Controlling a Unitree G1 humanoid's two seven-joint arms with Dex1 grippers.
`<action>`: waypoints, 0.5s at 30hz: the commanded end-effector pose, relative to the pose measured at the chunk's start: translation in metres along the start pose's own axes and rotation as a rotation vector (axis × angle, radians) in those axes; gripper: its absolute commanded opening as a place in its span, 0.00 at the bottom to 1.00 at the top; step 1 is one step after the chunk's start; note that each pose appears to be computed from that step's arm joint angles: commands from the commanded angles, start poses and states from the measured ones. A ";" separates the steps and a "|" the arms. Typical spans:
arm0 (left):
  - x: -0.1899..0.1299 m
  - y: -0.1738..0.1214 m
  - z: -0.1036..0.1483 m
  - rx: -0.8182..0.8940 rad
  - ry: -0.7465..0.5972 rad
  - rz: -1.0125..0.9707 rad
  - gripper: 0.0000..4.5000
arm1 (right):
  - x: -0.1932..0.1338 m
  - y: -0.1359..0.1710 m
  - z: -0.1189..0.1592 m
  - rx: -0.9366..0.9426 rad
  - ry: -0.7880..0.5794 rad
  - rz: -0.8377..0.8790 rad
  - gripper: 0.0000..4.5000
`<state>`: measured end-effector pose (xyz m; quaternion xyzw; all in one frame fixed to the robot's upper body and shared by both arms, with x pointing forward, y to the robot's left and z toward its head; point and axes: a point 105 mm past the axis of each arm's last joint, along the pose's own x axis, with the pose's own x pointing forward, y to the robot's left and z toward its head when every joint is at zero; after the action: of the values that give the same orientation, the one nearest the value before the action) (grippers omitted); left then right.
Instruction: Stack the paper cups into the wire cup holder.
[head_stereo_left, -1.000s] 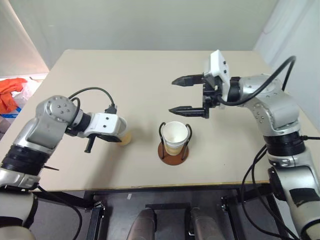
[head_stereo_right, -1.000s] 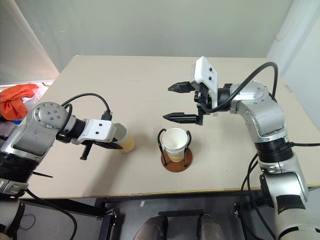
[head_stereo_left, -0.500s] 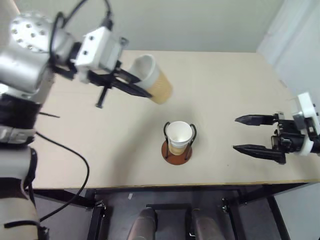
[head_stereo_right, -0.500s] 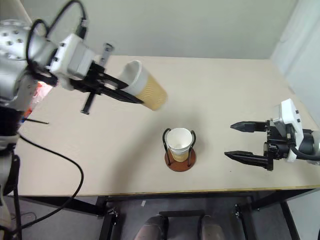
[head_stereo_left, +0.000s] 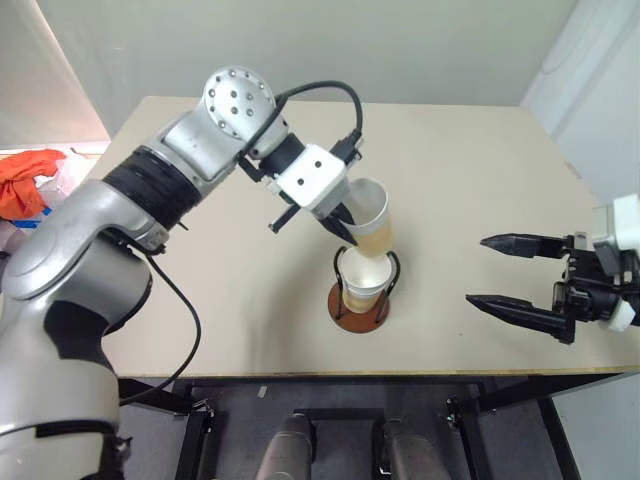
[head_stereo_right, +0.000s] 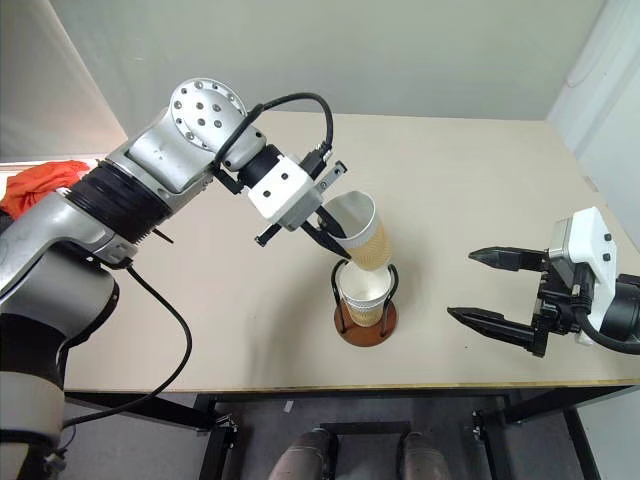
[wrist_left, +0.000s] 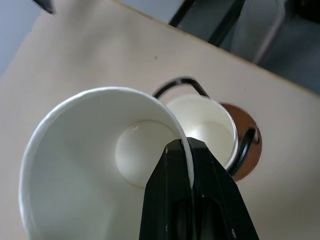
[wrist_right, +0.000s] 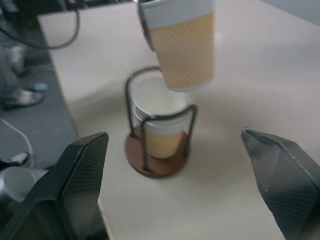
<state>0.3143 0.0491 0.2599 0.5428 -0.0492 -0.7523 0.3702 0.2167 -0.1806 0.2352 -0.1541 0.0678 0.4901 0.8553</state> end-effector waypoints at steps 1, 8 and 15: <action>-0.005 0.003 0.009 0.079 0.010 -0.039 0.00 | -0.005 0.001 0.010 -0.059 -0.003 -0.047 1.00; -0.010 0.003 0.020 0.106 -0.025 -0.028 0.00 | -0.006 -0.001 0.009 -0.061 0.011 -0.060 1.00; -0.014 0.001 0.029 0.114 -0.067 -0.017 0.00 | -0.001 -0.004 0.005 -0.060 0.014 -0.051 1.00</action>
<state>0.3014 0.0501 0.2667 0.5324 -0.0797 -0.7661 0.3510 0.2189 -0.1829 0.2348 -0.1677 0.0702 0.4710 0.8632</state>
